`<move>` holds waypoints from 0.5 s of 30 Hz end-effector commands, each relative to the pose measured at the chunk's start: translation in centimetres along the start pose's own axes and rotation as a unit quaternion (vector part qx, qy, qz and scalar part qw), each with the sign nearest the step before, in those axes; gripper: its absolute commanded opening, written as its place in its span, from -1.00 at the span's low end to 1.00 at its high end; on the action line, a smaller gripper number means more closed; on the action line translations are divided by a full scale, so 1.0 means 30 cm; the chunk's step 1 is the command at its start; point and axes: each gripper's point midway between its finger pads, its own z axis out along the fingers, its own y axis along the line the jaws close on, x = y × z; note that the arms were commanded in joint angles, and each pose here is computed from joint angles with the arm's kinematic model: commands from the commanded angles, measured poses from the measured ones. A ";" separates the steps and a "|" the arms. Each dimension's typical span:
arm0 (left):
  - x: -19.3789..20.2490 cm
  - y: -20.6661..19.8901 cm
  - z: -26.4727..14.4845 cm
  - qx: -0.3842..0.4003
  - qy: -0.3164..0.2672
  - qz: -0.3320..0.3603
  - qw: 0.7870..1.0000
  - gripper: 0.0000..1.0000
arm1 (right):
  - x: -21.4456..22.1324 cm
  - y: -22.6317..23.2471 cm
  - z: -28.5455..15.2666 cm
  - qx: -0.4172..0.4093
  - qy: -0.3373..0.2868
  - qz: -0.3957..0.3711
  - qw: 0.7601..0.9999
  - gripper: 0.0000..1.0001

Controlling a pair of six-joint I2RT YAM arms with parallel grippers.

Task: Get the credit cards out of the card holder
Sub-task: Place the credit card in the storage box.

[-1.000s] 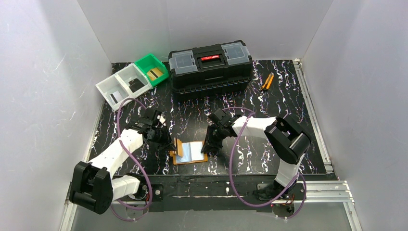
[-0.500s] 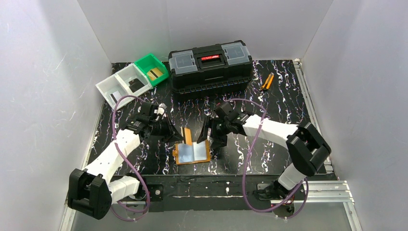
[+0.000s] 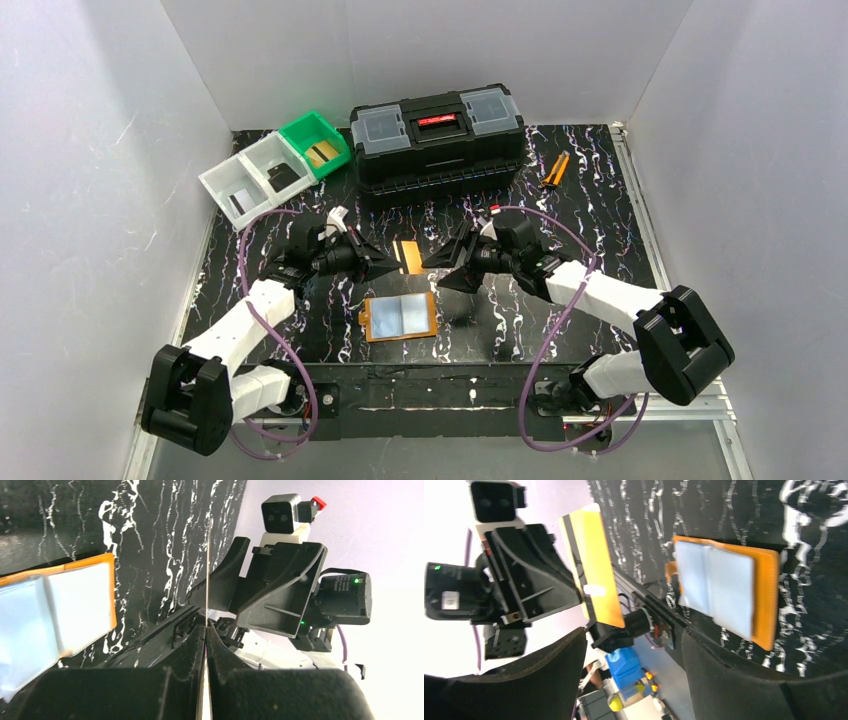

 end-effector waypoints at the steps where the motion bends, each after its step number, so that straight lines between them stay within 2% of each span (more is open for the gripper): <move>1: -0.002 -0.081 0.001 0.060 0.012 -0.011 0.998 -1.00 | -0.006 0.147 -0.026 -0.089 0.000 -0.005 0.996 0.51; 6: 0.006 -0.076 0.003 0.065 0.016 -0.022 0.998 -1.00 | -0.015 0.168 -0.015 -0.109 0.002 0.010 0.994 0.31; 10: 0.008 -0.077 0.007 0.078 0.019 -0.032 0.996 -1.00 | -0.021 0.183 0.000 -0.117 0.009 0.018 0.993 -0.12; 15: 0.011 -0.074 0.010 0.087 0.020 -0.043 0.995 -1.00 | -0.021 0.189 0.014 -0.123 0.020 0.025 0.992 -0.41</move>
